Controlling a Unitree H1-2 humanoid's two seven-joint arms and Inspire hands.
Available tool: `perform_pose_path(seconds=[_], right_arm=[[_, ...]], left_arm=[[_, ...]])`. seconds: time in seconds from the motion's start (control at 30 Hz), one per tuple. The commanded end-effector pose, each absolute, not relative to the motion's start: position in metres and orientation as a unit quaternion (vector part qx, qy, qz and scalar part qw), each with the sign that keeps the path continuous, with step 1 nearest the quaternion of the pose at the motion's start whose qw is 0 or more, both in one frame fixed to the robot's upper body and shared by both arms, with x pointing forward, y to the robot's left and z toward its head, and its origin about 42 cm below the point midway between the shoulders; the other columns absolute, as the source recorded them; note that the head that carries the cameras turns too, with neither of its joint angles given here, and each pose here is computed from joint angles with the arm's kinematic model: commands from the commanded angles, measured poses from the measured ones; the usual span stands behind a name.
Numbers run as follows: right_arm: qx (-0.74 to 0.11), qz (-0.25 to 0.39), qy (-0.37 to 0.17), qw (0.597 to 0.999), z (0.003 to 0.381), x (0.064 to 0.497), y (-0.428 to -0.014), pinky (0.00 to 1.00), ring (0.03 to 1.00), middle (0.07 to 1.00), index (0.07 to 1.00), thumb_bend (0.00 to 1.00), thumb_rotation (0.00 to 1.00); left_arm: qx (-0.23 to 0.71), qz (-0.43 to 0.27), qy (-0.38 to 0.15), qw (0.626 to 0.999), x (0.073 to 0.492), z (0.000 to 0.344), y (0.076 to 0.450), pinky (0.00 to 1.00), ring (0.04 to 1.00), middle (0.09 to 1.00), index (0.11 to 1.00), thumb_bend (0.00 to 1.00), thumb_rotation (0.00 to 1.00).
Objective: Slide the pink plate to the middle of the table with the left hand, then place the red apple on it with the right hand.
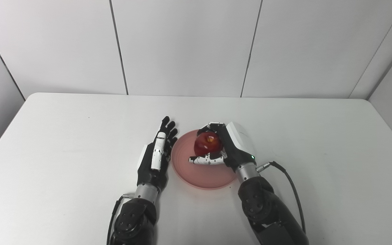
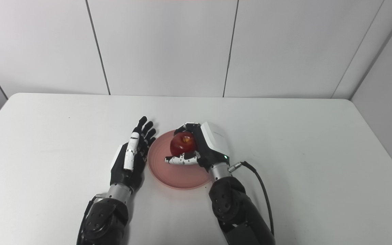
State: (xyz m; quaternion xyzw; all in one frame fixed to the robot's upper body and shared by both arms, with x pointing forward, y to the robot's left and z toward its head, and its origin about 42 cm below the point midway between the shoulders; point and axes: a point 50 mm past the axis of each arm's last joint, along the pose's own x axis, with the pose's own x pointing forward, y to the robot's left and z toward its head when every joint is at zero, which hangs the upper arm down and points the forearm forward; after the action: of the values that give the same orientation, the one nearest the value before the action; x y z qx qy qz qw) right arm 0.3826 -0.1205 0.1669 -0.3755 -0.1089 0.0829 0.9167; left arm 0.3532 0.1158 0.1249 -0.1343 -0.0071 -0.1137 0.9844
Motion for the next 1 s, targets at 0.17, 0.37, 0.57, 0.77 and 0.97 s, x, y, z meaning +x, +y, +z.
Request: perform_pose_path(seconds=[0.17,0.37,0.57,0.77,0.97], right_arm=[[-0.379,0.085,-0.125,0.913,0.169,0.381,-0.118,0.32,0.411,0.494,0.488,0.52,0.14],[-0.397,0.091,-0.13,0.904,0.173,0.378,-0.117,0.46,0.547,0.617,0.648,0.95,0.33],[-0.4,0.123,-0.118,0.9,0.178,0.374,-0.117,0.75,0.809,0.821,0.834,1.0,0.41],[-0.393,0.127,-0.134,0.901,0.181,0.372,-0.118,0.81,0.874,0.901,0.92,1.0,0.47],[-0.402,0.117,-0.156,0.895,0.188,0.371,-0.12,0.84,0.914,0.935,0.954,1.0,0.57]], left_arm=[[-0.134,-0.107,0.015,0.985,0.35,0.116,0.116,0.98,0.981,0.982,0.966,0.39,1.0],[-0.131,-0.107,0.02,0.985,0.351,0.117,0.117,0.98,0.986,0.986,0.967,0.4,1.0],[-0.129,-0.109,0.019,0.985,0.352,0.117,0.117,0.99,0.981,0.983,0.971,0.4,1.0],[-0.128,-0.11,0.019,0.985,0.352,0.116,0.118,1.0,0.979,0.983,0.97,0.4,1.0],[-0.131,-0.11,0.019,0.985,0.351,0.116,0.118,1.0,0.982,0.984,0.971,0.4,1.0]])
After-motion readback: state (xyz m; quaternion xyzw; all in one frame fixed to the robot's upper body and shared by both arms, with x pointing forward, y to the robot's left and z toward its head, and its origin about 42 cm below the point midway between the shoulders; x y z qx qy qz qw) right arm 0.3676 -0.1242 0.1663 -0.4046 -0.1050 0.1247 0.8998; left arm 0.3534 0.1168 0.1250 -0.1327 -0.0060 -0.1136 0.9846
